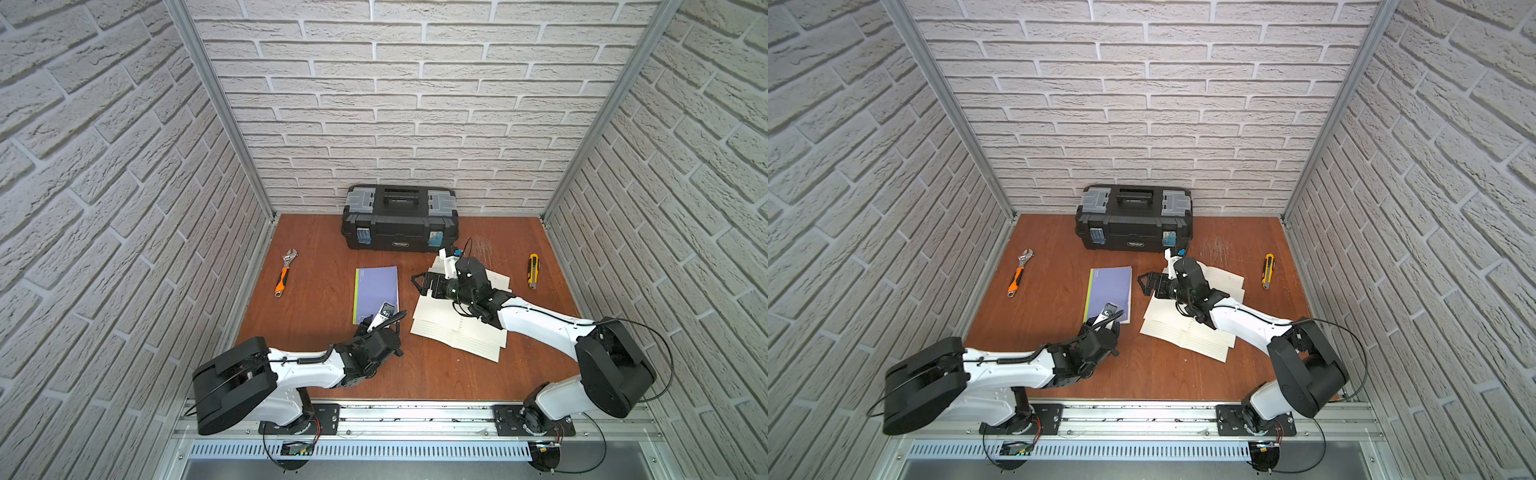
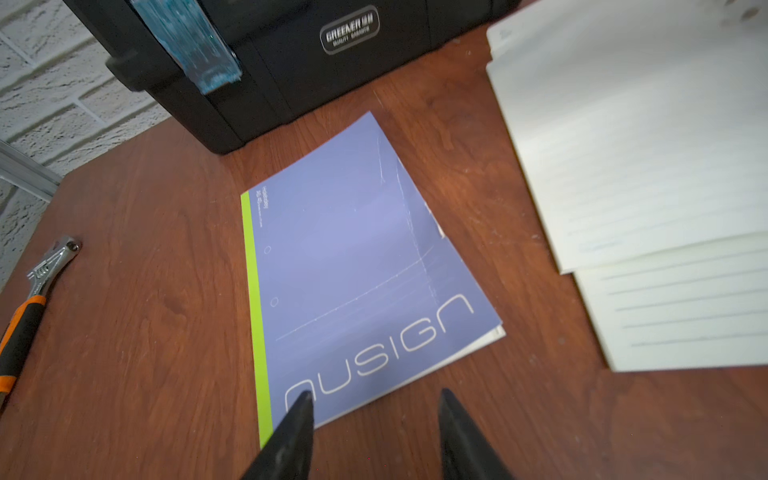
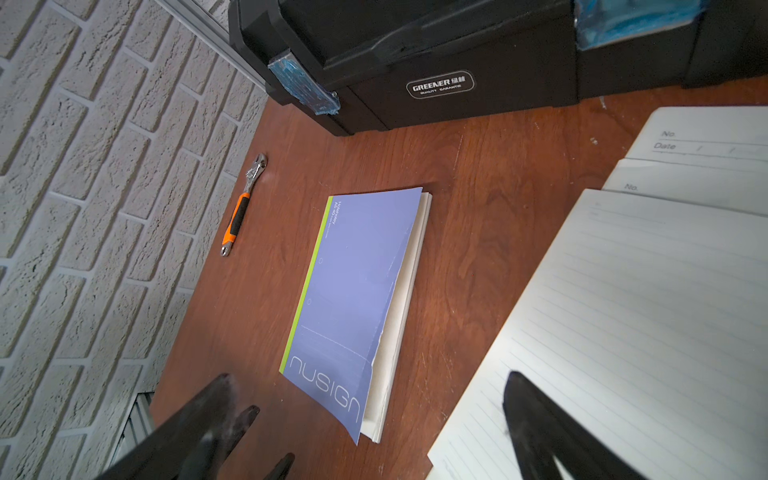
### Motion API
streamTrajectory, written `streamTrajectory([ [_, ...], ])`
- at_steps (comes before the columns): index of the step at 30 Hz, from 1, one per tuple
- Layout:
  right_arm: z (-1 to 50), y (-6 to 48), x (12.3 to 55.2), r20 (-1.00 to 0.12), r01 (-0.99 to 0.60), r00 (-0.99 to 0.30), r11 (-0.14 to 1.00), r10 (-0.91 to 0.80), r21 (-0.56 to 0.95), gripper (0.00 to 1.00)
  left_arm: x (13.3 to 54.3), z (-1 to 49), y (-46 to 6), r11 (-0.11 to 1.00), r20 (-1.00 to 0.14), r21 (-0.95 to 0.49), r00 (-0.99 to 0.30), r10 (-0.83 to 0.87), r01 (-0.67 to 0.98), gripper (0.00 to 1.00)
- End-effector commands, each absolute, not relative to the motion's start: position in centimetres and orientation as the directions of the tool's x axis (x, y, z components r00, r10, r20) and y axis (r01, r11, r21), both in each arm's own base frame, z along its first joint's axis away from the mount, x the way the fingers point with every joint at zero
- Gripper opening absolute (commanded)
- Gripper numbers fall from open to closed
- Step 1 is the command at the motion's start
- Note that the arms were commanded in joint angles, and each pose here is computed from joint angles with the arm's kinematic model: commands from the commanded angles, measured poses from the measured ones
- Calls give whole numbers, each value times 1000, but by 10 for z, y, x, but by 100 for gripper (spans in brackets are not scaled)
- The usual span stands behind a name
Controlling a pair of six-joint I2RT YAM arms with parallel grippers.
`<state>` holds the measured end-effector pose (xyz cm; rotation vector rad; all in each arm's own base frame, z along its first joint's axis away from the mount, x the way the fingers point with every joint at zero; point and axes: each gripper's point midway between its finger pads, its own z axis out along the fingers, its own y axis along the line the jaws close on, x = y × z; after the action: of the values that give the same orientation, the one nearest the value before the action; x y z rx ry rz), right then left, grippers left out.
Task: Close the notebook
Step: Close the notebook at the center of the board, then move the notebook to the center of the board.
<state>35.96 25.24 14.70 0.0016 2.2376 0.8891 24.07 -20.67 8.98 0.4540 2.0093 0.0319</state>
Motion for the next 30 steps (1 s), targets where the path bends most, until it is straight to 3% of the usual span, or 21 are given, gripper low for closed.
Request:
streamTrajectory([
  [1, 165, 269, 369, -630, -283, -727, 716, 274, 638, 100, 242, 109, -196, 955, -875, 141, -418, 243, 260, 48],
  [5, 170, 282, 377, -612, -279, -743, 707, 270, 650, 100, 251, 137, -176, 975, -876, -41, -477, 71, 220, 48],
  [8, 165, 287, 381, -591, -254, -760, 713, 271, 653, 100, 264, 149, -155, 946, -818, -270, -562, -127, 180, 48],
  [12, 142, 295, 385, -542, -208, -797, 720, 267, 662, 100, 277, 151, -139, 858, -677, -501, -670, -304, 117, 48],
  [18, 108, 301, 388, -491, -159, -837, 752, 240, 640, 100, 308, 122, -134, 711, -421, -702, -784, -456, -37, 47],
  [30, 84, 329, 394, -441, -165, -874, 728, 205, 666, 99, 347, 91, -129, 632, -296, -764, -802, -519, -128, 44],
])
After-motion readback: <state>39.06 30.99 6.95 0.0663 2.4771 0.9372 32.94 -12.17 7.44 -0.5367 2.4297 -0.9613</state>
